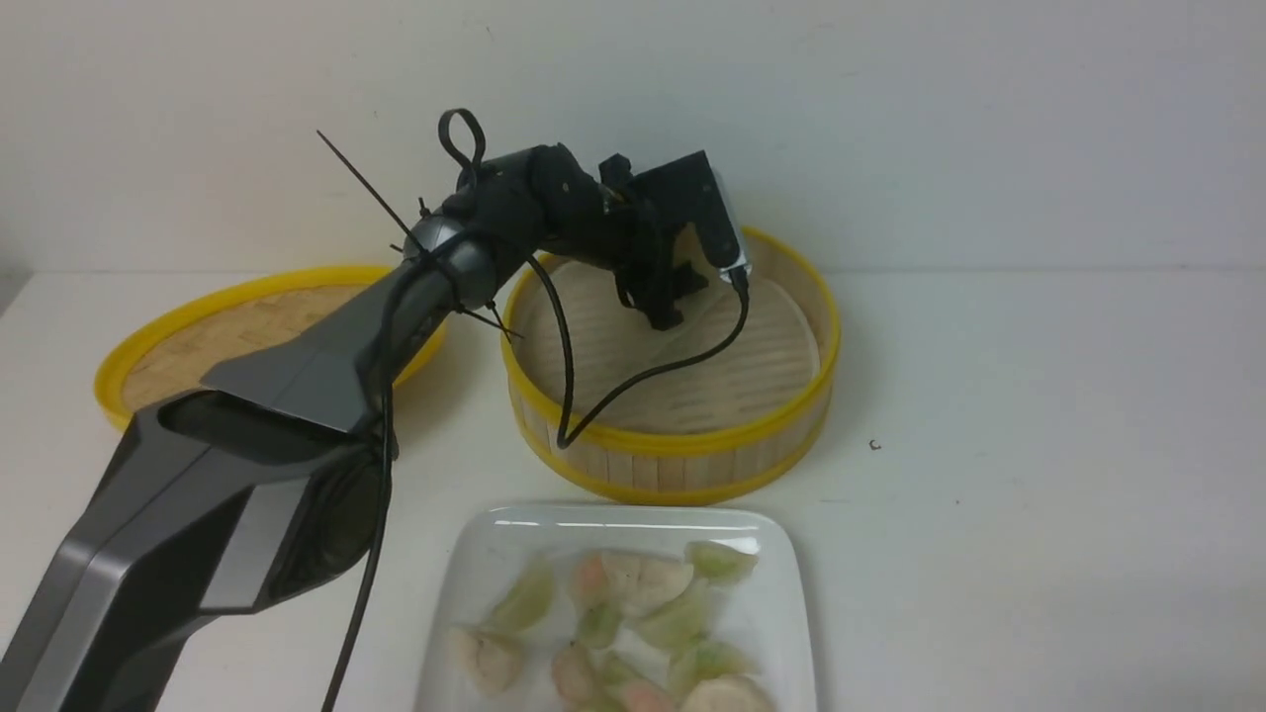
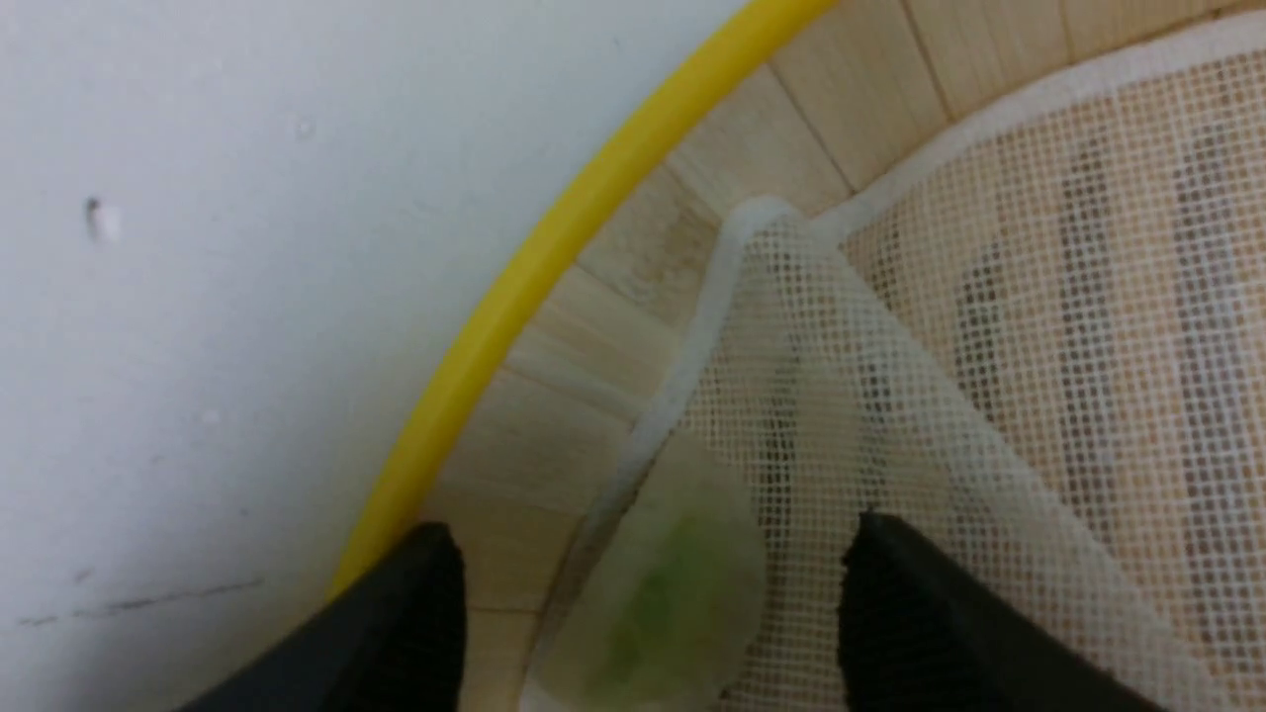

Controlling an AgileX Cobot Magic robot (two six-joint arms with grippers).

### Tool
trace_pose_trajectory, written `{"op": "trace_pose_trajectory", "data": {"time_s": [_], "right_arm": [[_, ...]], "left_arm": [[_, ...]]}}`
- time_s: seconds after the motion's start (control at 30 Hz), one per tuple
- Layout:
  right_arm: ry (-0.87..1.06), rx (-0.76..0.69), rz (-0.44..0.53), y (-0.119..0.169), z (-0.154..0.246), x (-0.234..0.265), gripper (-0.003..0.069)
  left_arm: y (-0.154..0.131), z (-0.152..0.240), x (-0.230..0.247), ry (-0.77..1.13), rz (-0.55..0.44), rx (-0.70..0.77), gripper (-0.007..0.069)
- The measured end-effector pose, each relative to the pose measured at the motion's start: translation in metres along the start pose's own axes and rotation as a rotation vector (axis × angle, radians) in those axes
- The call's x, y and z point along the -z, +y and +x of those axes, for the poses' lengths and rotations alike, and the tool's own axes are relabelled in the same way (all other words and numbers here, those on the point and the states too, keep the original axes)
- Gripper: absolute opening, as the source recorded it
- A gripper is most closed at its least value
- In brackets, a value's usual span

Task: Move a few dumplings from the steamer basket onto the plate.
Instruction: Use the left arm to grab a dumpling from the steamer

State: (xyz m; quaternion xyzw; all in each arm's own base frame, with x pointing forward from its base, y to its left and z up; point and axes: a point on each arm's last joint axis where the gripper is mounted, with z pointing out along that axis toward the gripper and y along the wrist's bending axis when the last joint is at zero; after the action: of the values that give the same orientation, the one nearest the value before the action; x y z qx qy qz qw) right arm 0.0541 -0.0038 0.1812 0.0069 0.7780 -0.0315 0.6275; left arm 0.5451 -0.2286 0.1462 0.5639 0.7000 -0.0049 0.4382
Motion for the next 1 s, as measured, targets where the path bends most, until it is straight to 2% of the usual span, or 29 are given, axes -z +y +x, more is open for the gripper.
{"op": "trace_pose_trajectory", "data": {"time_s": [0.27,0.43,0.53,0.6,0.73,0.83,1.0], "right_arm": [[0.0,0.0,0.0,0.0,0.0,0.0,-0.0015],[0.0,0.0,0.0,0.0,0.0,0.0,-0.0015],[0.0,0.0,0.0,0.0,0.0,0.0,-0.0015],[0.0,0.0,0.0,0.0,0.0,0.0,-0.0015],[0.0,0.0,0.0,0.0,0.0,0.0,-0.0015],[0.0,0.0,0.0,0.0,0.0,0.0,-0.0015],[0.0,0.0,0.0,0.0,0.0,0.0,-0.0015]], "left_arm": [[-0.004,0.003,0.002,0.058,0.058,0.187,0.0278],[-0.003,0.002,0.007,0.098,0.063,0.398,0.0172],[-0.007,0.007,0.01,0.167,0.112,0.433,0.0115],[-0.009,0.009,0.016,0.22,0.16,0.475,0.0031],[-0.009,0.004,0.029,0.278,0.212,0.478,-0.0001],[-0.012,-0.001,0.044,0.344,0.289,0.476,-0.0006],[0.002,-0.017,0.058,0.288,0.241,0.46,-0.0006]]}}
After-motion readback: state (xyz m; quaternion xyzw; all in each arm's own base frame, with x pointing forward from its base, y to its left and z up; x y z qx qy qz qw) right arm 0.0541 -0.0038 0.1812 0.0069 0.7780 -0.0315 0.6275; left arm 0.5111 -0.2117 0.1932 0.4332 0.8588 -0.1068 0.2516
